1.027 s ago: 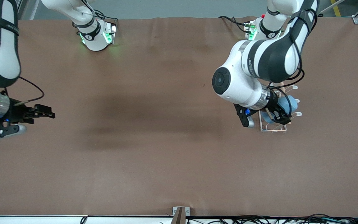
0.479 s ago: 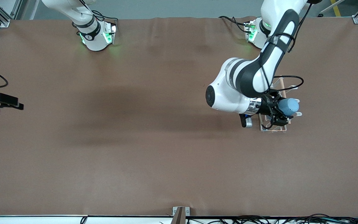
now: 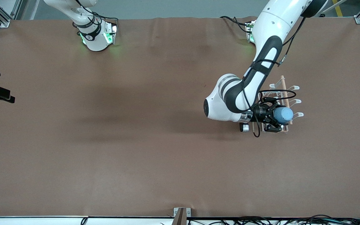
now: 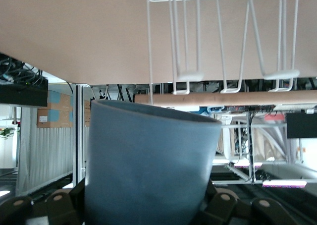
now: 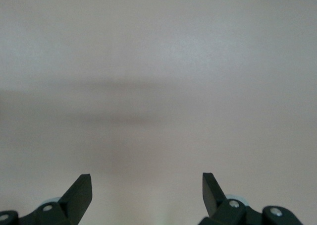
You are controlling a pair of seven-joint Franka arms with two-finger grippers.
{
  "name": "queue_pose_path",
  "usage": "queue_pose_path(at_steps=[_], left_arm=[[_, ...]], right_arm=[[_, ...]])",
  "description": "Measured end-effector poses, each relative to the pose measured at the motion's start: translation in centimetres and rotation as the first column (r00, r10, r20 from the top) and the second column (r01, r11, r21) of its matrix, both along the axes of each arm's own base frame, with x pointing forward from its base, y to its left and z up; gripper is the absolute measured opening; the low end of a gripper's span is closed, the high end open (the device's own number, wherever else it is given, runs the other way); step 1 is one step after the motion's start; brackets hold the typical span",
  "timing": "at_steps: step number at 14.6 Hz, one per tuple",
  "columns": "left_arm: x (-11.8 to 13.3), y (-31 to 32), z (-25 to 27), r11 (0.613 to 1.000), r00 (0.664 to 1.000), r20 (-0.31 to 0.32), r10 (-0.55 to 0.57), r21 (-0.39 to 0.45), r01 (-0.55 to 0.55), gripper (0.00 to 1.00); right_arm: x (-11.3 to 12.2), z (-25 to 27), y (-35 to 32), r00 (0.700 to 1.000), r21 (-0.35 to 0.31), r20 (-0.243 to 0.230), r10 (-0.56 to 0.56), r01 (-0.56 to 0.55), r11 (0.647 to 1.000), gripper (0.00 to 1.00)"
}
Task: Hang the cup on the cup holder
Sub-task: 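Lower the cup onto a rack hook with the left gripper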
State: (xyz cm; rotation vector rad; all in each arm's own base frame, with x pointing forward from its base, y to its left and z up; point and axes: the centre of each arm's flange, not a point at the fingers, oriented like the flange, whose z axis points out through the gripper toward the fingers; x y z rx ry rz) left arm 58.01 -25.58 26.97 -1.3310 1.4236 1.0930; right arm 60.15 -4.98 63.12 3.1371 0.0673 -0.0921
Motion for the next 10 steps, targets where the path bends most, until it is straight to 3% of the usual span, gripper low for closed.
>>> queue_pose_path(at_steps=[2, 5, 10], left_arm=[[-0.1, 0.2, -0.6, 1.000, 0.999, -0.046, -0.015, 0.024, 0.016, 0.79], [-0.3, 0.4, -0.9, 0.999, 0.998, -0.062, -0.017, 0.038, 0.019, 0.79], [-1.2, 1.1, -2.3, 0.998, 1.000, 0.001, 0.003, 0.063, -0.003, 0.79]], right_arm=[[-1.8, 2.5, 1.4, 1.000, -0.010, 0.029, -0.001, 0.001, 1.000, 0.99], [-4.3, 3.6, 1.2, 0.999, -0.011, 0.044, -0.007, 0.008, 1.000, 0.99], [-6.1, 1.2, 0.9, 0.997, -0.010, 0.073, -0.011, 0.012, 1.000, 0.99]])
